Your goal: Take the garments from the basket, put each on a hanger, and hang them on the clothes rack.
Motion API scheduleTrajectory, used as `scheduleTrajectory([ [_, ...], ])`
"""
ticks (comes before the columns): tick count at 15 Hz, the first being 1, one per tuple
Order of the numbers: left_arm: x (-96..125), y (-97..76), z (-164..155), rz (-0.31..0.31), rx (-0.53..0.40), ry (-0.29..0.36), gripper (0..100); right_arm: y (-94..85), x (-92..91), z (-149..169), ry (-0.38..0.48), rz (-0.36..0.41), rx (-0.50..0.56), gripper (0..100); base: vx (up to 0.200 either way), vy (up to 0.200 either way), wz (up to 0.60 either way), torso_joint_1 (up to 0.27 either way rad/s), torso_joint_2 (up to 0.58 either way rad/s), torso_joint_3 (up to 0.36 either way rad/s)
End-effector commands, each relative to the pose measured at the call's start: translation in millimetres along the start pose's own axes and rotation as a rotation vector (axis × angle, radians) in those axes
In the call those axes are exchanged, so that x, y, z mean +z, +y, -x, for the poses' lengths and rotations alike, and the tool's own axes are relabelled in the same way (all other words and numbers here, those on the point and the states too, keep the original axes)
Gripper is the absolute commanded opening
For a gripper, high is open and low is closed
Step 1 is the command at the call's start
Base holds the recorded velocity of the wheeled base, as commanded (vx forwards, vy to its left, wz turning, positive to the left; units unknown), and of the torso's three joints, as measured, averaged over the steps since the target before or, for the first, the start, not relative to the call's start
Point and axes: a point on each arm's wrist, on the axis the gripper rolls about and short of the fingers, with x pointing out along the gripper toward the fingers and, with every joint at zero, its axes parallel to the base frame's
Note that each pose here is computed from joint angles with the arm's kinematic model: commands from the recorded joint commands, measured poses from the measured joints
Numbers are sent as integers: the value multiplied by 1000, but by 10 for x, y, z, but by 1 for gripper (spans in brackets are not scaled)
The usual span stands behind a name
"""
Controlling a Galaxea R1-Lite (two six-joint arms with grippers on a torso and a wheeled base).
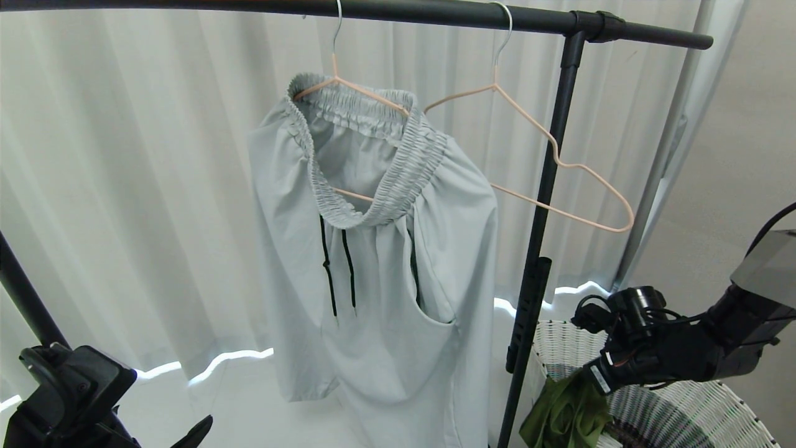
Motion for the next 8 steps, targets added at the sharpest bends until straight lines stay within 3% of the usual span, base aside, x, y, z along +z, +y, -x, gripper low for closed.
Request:
scheduleTrajectory([
  [1, 0, 0, -2, 2, 1, 1, 100, 13, 31, 96, -23, 4, -2, 0, 0, 0, 0, 0, 0, 0],
  [4, 0, 0, -6, -5, -1, 3, 100, 80, 59, 335, -65, -6, 2, 0, 0, 0, 0, 0, 0, 0],
  [8, -39, -16, -15, -6, -6, 21, 100, 364, 71, 843, -146, -36, 32, 0, 0, 0, 0, 0, 0, 0],
])
